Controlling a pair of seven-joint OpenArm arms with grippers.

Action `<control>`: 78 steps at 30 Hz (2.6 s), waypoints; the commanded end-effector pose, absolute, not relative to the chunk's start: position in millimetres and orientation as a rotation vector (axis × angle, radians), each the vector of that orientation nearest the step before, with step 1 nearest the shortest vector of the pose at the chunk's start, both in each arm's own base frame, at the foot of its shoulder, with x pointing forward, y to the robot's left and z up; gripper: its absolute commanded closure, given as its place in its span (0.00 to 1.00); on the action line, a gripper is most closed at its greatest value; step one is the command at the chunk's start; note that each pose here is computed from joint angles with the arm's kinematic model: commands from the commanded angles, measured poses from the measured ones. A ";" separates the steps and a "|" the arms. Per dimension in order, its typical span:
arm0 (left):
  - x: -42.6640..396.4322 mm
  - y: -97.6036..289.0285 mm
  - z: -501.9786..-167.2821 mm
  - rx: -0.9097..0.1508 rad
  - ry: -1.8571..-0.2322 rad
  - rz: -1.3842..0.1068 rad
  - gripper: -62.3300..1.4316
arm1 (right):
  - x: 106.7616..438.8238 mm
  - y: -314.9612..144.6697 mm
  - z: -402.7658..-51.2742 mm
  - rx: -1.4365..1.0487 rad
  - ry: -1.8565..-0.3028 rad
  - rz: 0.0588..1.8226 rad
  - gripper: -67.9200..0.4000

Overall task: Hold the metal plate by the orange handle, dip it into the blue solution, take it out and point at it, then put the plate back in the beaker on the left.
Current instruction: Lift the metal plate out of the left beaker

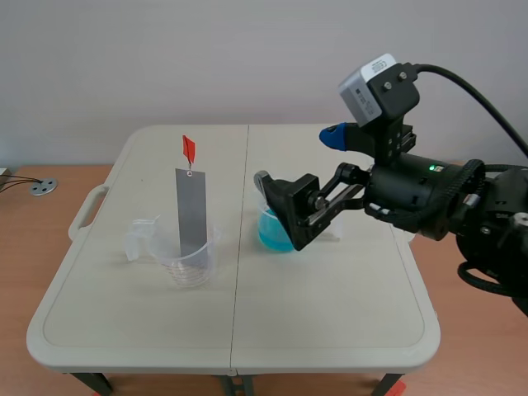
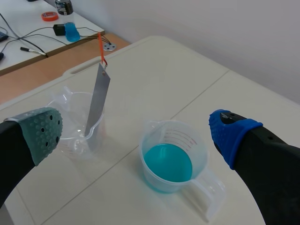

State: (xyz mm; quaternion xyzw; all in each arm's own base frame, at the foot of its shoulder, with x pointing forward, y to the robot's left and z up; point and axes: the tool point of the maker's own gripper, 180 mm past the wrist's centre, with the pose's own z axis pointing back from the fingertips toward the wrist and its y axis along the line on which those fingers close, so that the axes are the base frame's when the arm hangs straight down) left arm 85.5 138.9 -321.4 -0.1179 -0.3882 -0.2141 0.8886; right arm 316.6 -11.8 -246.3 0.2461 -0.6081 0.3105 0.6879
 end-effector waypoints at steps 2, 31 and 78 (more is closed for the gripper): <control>78.0 140.1 -321.2 -0.240 -0.793 -0.434 0.95 | 326.7 -4.2 -235.4 0.571 -1.398 0.705 0.04; 41.8 156.8 -343.9 -0.200 -0.645 -0.416 0.95 | 376.5 93.0 -243.2 0.720 -1.330 0.806 0.04; 41.8 156.8 -343.9 -0.201 -0.645 -0.415 0.95 | 383.8 130.8 -255.5 0.748 -1.221 0.808 0.53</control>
